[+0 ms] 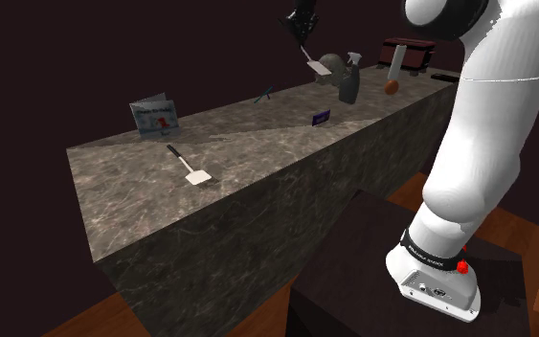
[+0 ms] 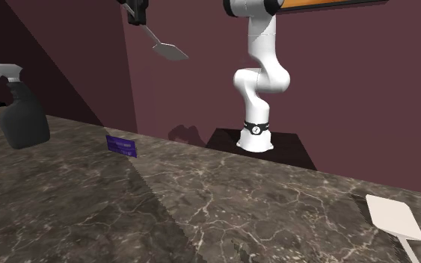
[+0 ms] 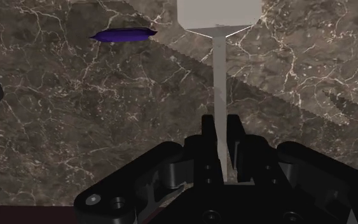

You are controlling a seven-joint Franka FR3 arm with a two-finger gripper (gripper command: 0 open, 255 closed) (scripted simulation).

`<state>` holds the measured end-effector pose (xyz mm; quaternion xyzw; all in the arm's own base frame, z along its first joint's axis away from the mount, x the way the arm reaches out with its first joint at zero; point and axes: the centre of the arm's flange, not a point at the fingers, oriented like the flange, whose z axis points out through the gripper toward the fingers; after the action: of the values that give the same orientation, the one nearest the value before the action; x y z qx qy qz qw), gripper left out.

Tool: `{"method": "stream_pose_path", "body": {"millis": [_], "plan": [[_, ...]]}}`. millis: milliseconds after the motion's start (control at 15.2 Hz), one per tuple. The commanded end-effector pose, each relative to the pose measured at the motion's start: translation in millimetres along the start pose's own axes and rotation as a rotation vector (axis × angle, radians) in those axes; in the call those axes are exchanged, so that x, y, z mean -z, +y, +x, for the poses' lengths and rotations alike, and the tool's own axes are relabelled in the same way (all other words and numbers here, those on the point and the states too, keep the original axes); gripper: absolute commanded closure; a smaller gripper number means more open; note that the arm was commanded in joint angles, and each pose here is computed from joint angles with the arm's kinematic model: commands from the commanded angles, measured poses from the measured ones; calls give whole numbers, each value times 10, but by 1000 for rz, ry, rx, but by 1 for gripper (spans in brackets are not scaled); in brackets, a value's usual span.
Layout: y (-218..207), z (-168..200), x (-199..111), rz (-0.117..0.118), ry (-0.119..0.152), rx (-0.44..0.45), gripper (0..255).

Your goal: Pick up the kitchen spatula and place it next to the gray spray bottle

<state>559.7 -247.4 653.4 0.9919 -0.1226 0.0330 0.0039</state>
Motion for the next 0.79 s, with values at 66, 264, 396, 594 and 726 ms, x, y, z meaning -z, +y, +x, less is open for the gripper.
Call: {"method": "stream_pose_path", "body": {"millis": [66, 264, 396, 594, 726], "plan": [[382, -95, 18, 0, 0, 1, 255], [758, -217, 26, 0, 0, 1, 255], [1009, -299, 32, 0, 0, 1, 255], [1386, -422, 41, 0, 0, 1, 255], [1637, -503, 47, 0, 0, 1, 255]]}}
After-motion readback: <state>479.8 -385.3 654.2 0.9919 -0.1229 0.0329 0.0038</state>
